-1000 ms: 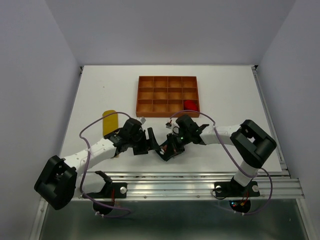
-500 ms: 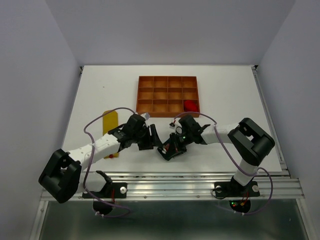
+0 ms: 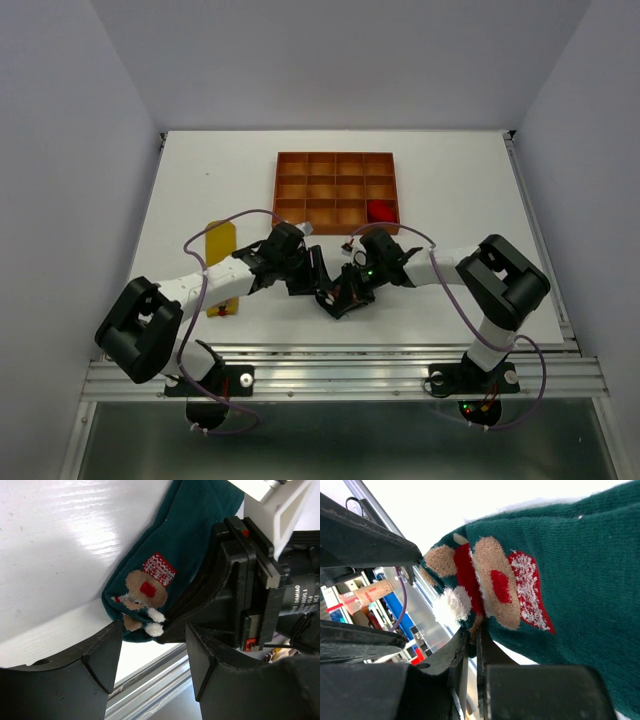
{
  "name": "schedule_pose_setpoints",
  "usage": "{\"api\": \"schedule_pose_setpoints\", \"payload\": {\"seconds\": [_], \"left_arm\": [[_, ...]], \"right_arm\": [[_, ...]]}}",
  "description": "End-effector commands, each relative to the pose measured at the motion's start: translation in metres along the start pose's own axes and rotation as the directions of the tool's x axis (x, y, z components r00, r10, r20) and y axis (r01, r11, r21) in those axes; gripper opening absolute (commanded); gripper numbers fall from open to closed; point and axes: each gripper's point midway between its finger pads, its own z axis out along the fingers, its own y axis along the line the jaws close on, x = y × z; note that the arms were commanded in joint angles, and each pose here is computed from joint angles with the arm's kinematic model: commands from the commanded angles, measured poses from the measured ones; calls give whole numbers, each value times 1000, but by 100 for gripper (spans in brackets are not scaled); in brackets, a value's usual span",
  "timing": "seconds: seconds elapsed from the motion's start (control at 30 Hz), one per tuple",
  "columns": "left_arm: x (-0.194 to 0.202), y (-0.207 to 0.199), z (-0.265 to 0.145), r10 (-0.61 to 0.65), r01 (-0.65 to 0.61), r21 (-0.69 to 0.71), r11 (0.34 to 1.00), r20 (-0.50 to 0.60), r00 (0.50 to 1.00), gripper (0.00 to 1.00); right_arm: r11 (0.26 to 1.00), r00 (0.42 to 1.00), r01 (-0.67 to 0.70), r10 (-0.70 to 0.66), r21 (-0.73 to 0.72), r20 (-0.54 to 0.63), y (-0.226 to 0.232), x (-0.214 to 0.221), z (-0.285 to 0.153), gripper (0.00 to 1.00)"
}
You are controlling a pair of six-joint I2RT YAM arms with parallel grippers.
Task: Roll the socks
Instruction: Roll the sock at the center of the board.
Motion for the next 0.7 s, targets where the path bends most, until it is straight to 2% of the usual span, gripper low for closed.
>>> {"api": "schedule_pose_setpoints", "payload": {"seconds": [0.0,0.47,0.67], "left_arm": [[-14,-19,-5,53,-54,33,998,29,998,63],[-14,-2,1,56,-56,-64,996,5,998,62],[-15,-9,6,57,-57,-44,997,-3,998,62]], "right_arm": [[1000,1000,18,-17,-22,25,0,-7,-3,1],[998,1000,10,-8,-54,25,0,-8,-5,1],[998,999,19,-17,-63,29,1,-9,-5,1]]}}
